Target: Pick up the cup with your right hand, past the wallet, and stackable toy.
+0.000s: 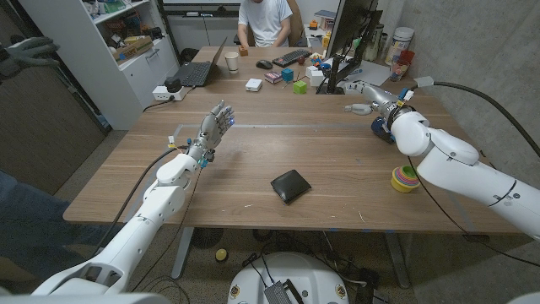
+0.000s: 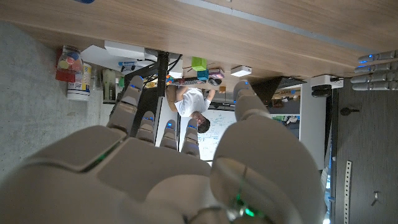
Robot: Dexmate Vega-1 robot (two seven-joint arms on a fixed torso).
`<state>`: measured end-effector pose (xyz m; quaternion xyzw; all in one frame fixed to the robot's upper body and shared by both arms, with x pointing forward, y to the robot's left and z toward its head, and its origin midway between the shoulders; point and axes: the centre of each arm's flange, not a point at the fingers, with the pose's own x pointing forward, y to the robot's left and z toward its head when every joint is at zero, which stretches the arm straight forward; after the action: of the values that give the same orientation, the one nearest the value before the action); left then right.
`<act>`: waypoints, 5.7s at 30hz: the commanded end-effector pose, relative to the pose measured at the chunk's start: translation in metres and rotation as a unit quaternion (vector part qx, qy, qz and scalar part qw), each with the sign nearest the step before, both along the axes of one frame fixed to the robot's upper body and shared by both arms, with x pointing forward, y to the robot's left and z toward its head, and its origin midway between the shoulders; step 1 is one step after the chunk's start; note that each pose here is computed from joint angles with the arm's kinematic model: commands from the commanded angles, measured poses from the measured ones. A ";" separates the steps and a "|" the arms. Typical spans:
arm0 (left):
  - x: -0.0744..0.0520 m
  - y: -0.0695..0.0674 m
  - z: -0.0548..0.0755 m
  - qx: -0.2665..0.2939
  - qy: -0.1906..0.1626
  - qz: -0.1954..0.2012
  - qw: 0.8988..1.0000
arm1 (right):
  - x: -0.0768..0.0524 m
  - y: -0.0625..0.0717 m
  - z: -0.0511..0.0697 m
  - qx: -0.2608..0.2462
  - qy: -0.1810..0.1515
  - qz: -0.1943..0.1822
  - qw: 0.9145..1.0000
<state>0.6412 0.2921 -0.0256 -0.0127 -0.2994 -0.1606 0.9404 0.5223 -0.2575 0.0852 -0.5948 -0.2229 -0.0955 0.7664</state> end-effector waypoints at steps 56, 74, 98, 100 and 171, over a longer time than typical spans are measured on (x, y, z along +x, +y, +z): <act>-0.008 -0.003 0.006 0.041 0.014 -0.006 0.999 | 0.052 0.004 0.045 -0.059 0.168 -0.212 0.961; -0.013 0.004 0.004 0.037 0.012 0.001 0.999 | 0.067 -0.003 0.058 -0.072 0.189 -0.253 0.946; -0.027 0.013 0.015 0.050 0.005 0.024 0.998 | 0.098 -0.015 0.067 -0.082 0.227 -0.274 0.931; -0.028 0.013 0.017 0.053 0.004 0.026 0.998 | 0.098 -0.016 0.068 -0.080 0.228 -0.274 0.931; -0.021 0.025 0.041 0.059 0.012 0.081 0.995 | 0.147 -0.081 0.044 -0.078 0.320 -0.315 0.890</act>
<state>0.6131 0.3199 0.0148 0.0692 -0.2840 -0.1023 0.9508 0.6630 -0.3294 0.1334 -0.6989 0.2070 -0.1218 0.6737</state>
